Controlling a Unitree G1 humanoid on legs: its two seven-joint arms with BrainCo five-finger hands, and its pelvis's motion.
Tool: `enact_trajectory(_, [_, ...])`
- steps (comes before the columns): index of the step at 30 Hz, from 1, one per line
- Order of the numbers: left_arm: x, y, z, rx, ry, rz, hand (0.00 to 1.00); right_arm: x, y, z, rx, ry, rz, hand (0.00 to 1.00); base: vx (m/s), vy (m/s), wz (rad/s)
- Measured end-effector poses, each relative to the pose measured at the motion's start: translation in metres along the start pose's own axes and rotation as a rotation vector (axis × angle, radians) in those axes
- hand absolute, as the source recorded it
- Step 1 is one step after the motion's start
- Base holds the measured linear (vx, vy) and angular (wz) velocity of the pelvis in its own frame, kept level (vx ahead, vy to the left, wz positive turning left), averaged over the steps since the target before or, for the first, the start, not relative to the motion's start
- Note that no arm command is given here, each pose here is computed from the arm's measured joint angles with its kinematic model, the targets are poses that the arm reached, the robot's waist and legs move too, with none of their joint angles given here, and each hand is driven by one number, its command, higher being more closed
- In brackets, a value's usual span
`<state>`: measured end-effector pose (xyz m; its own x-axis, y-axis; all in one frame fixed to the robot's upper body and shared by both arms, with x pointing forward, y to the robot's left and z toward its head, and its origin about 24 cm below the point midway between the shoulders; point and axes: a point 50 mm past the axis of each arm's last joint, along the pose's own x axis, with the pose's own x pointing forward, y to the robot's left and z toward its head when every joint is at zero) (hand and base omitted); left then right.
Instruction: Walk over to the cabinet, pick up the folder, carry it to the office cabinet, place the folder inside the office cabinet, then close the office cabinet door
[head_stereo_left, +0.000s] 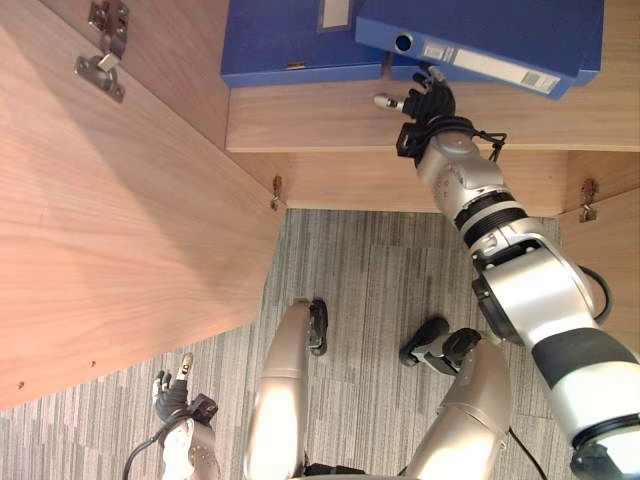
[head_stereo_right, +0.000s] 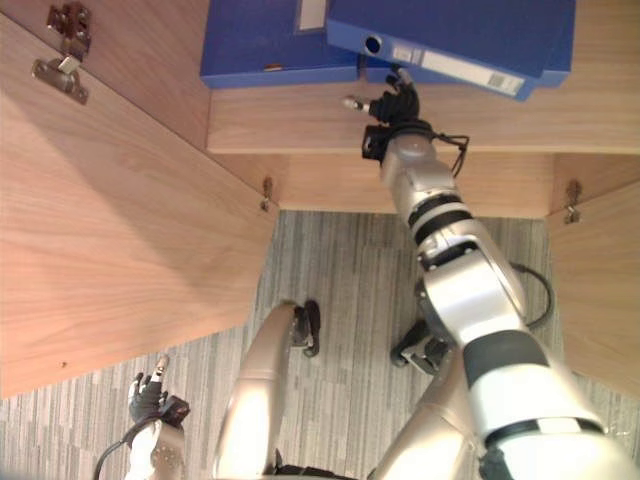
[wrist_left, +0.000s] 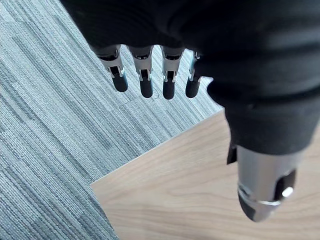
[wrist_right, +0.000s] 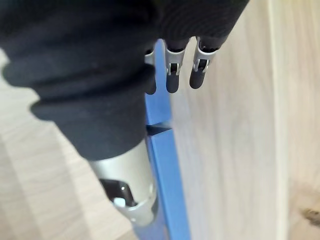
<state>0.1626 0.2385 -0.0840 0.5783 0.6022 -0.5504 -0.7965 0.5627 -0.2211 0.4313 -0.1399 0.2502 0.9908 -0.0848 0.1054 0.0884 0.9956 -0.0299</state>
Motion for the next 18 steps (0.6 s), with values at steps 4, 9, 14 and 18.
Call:
enact_trajectory(4, [0.000, -0.001, -0.001, 0.003, 0.004, -0.016, 0.00, 0.001, -0.007, -0.005, -0.159, 0.003, 0.009, 0.00, 0.01, -0.012, -0.06])
enact_trajectory(9, [-0.001, -0.001, -0.007, 0.014, 0.029, -0.036, 0.00, 0.002, -0.024, -0.011, -0.295, 0.022, -0.009, 0.00, 0.00, 0.000, -0.05])
enact_trajectory(14, [-0.001, 0.000, -0.010, 0.018, 0.041, -0.040, 0.00, 0.002, -0.038, -0.013, -0.356, 0.026, -0.031, 0.00, 0.00, 0.000, 0.00])
enact_trajectory(18, [-0.001, 0.000, -0.011, 0.020, 0.047, -0.053, 0.00, 0.002, -0.061, -0.002, -0.484, 0.003, -0.057, 0.00, 0.00, 0.000, 0.00])
